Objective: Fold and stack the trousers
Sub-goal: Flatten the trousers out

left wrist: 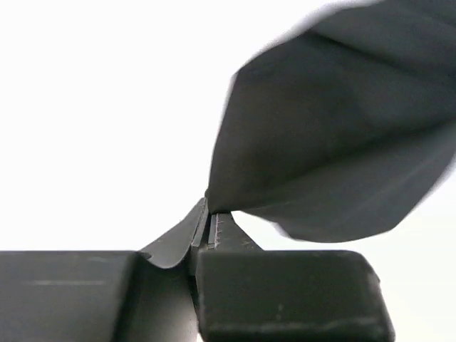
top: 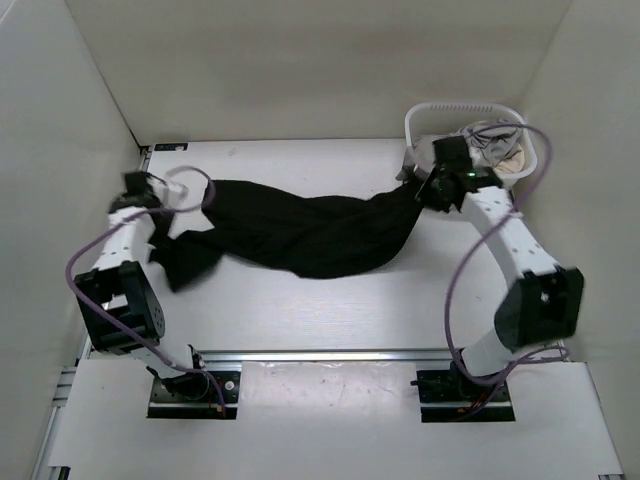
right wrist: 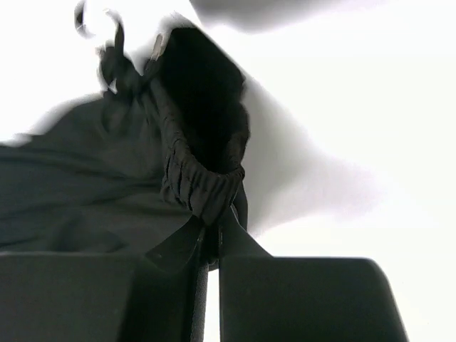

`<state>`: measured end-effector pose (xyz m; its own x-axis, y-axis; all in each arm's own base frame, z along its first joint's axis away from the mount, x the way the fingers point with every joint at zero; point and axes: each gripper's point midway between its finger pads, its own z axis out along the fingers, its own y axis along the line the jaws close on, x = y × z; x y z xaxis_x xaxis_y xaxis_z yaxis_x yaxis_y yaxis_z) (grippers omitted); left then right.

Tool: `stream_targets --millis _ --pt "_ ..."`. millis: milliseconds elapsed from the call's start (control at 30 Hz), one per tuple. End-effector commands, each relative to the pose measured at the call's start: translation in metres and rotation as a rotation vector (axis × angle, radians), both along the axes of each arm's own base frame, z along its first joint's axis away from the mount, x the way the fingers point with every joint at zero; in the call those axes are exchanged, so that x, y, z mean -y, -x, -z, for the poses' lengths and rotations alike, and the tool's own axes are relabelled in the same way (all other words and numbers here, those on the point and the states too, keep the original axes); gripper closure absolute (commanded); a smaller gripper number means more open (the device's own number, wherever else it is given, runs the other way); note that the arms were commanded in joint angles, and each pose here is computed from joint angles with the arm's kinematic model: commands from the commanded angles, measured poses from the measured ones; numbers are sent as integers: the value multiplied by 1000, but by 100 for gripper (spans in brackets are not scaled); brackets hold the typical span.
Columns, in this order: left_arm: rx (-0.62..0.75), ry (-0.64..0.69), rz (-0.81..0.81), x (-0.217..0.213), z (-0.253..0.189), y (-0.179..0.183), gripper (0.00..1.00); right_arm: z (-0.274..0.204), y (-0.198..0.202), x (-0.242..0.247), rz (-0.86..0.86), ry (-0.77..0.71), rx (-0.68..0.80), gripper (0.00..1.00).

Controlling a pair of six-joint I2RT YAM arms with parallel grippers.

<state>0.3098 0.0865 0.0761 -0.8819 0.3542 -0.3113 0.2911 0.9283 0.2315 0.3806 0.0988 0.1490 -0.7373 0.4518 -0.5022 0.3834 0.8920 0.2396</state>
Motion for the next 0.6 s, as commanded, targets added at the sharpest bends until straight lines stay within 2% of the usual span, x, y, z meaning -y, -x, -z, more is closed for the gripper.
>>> stream_targets --millis 0,133,267,367,500,567 --pt "215 -216 -94 -91 -91 -41 86 -109 -4 41 77 41 275 100" --pt "209 -344 -54 -123 -120 -38 86 -122 25 76 150 58 279 100" --pt "119 -369 -27 -126 -98 -15 86 -84 68 100 214 59 179 100" --pt "54 -369 -46 -136 -78 10 86 -75 92 119 296 54 167 100" --pt "-51 -334 12 -123 -43 44 75 -46 117 118 311 28 118 100" --pt "-121 -304 70 -112 -28 64 58 -19 128 113 305 8 43 100"
